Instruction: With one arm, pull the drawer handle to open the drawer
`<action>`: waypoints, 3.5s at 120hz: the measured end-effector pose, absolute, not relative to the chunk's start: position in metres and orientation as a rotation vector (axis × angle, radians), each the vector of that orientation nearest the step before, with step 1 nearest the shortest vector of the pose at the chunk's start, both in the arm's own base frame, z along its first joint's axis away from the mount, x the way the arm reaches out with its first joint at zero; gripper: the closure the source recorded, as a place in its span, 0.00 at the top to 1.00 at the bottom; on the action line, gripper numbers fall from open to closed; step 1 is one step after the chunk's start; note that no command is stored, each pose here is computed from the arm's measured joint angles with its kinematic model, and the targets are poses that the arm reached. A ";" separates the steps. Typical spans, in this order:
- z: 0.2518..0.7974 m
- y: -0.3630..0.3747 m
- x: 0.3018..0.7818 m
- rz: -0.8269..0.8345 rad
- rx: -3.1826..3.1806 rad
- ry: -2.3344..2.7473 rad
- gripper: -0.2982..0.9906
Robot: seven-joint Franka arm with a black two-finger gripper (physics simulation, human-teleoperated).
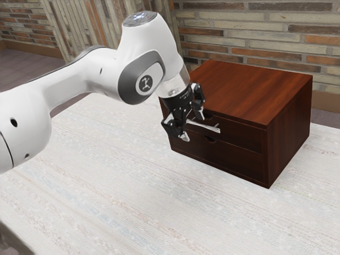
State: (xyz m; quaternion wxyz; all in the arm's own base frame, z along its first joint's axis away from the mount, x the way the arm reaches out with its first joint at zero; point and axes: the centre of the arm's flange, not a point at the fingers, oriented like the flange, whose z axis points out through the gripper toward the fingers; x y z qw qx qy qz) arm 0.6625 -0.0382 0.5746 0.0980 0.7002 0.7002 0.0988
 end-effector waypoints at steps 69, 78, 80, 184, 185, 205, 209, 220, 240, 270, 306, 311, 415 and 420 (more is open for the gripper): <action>0.562 -0.035 0.657 0.254 2.095 2.101 0.54; 0.562 -0.035 0.654 0.248 2.098 2.105 0.54; 0.562 -0.035 0.653 0.247 2.098 2.105 0.54; 0.562 -0.027 0.596 0.189 2.083 2.161 0.53; 0.562 -0.027 0.595 0.188 2.082 2.162 0.53; 0.561 -0.027 0.586 0.179 2.069 2.179 0.53; 0.562 -0.027 0.584 0.179 2.065 2.182 0.53; 0.563 -0.026 0.575 0.174 2.058 2.191 0.53; 0.562 -0.026 0.565 0.166 2.049 2.206 0.53; 0.561 -0.026 0.552 0.160 2.053 2.215 0.53; 0.559 -0.026 0.535 0.145 2.068 2.219 0.54; 0.558 -0.025 0.533 0.144 2.069 2.220 0.54; 0.560 -0.023 0.497 0.131 2.072 2.221 0.54; 0.560 -0.023 0.497 0.131 2.071 2.221 0.54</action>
